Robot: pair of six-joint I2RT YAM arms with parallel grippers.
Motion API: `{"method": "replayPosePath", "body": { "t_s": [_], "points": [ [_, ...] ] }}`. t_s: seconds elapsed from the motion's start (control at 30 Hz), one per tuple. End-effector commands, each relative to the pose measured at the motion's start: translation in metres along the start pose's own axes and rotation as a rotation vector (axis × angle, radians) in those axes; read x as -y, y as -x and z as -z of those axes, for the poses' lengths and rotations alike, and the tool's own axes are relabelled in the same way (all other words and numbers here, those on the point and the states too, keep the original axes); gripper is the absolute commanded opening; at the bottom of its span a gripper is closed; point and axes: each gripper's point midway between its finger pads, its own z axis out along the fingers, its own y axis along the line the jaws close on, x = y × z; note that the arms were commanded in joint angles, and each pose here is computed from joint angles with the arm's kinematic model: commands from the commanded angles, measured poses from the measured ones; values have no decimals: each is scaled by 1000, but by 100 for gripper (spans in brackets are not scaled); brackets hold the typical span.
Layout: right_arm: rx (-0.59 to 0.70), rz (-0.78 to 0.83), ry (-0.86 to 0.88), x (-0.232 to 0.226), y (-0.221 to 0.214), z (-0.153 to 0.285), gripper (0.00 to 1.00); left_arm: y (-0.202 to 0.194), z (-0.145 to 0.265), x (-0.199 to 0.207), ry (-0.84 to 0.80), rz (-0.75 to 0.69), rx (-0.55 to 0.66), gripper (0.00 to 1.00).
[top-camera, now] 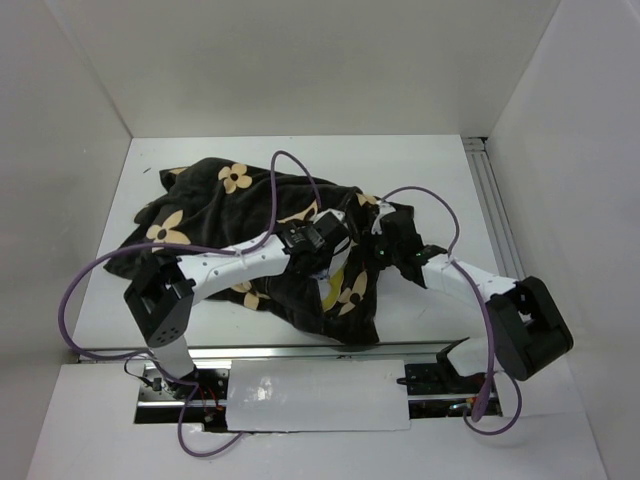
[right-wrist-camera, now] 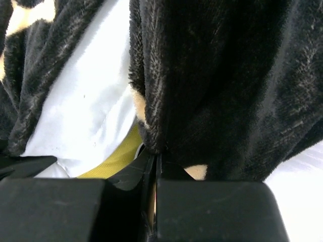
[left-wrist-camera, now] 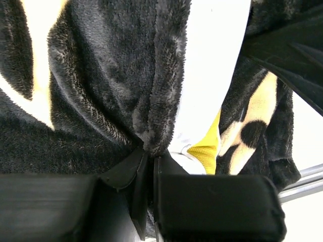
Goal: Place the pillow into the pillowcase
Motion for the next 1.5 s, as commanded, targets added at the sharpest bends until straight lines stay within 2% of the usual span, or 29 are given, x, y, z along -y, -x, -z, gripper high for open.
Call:
{"method": "replayPosePath", "body": {
  "t_s": [0.0,0.13,0.27,0.33,0.47,0.63,0.8,0.9,0.97,1.03,1.07,1.1,1.13,1.17,1.2,1.27,1.37,1.43,1.47],
  "points": [
    [59,21,38,-18,24,12,0,12,-12,-10,75,52,20,9],
    [36,71,98,-45,37,56,0,47,-31,-14,86,95,68,0],
    [81,105,208,-83,63,103,0,70,-55,-21,131,126,100,0],
    [102,143,298,-105,72,123,0,73,-68,-18,119,135,79,0],
    [85,155,364,-123,79,138,0,73,-81,-10,71,187,82,0],
    [126,180,381,-145,109,173,0,70,-107,-37,115,261,46,0],
    [206,170,355,-152,133,189,0,69,-105,-44,112,264,49,0],
    [213,143,294,-141,138,179,0,70,-76,-34,52,225,83,0],
    [214,125,223,-126,138,167,0,77,-38,-33,9,218,149,14],
    [211,108,173,-114,136,162,18,84,-9,-36,-20,220,202,29],
    [210,110,142,-107,134,158,32,83,4,-41,-15,223,220,51],
    [211,109,133,-103,130,159,47,97,37,-44,-39,230,291,59],
    [226,112,139,-104,130,160,63,100,50,-45,-52,223,319,66],
    [248,107,117,-98,133,162,68,106,64,-49,-48,220,359,80],
    [264,108,114,-98,133,167,72,104,74,-56,-30,223,366,100],
    [280,107,98,-94,134,167,77,112,101,-77,32,253,431,100],
    [295,105,82,-88,130,166,77,112,123,-108,118,311,463,100],
    [278,99,62,-82,126,159,77,105,122,-125,165,337,441,100],
    [256,97,66,-81,121,154,73,103,124,-133,174,351,434,100]
  ]
}}
